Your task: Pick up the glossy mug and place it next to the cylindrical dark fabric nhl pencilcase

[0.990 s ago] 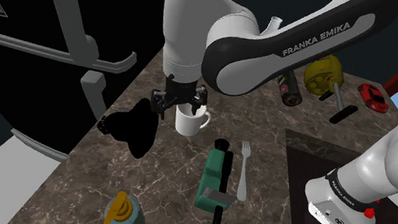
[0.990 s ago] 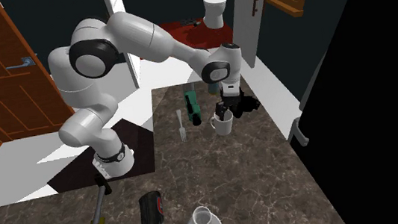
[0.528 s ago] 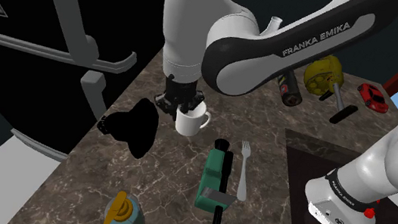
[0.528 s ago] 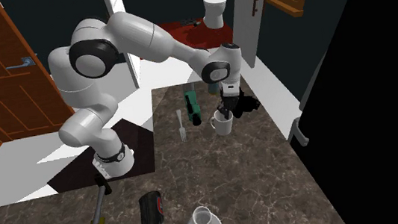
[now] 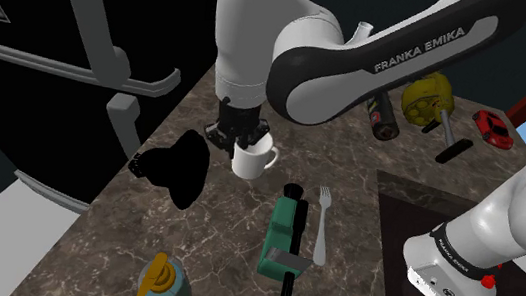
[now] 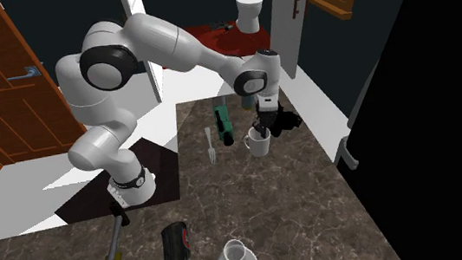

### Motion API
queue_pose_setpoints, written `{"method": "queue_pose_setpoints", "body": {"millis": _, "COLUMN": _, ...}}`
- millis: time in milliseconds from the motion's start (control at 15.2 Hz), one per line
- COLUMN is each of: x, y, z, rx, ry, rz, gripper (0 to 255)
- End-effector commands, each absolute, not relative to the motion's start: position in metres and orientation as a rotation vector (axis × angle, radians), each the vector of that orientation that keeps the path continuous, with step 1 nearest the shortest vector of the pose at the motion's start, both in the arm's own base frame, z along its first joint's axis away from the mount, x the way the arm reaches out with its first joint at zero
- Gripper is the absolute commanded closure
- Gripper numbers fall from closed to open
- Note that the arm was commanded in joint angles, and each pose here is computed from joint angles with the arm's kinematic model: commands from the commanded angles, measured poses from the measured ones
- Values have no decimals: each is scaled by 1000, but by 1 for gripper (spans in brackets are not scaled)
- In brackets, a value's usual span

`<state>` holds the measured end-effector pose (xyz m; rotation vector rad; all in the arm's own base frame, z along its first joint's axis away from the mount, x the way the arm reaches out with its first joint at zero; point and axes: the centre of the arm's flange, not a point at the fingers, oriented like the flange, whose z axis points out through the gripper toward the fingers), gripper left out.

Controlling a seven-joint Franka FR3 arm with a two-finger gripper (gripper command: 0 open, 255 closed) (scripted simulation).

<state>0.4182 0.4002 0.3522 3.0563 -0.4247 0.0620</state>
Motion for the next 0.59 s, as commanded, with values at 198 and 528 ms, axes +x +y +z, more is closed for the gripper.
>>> {"method": "queue_pose_setpoints", "body": {"millis": 198, "x": 418, "y": 400, "z": 376, "rx": 3056, "ry": -425, "rz": 62, "gripper": 255}}
{"method": "queue_pose_setpoints", "body": {"millis": 528, "x": 418, "y": 400, "z": 402, "rx": 3056, "ry": -425, "rz": 62, "gripper": 255}}
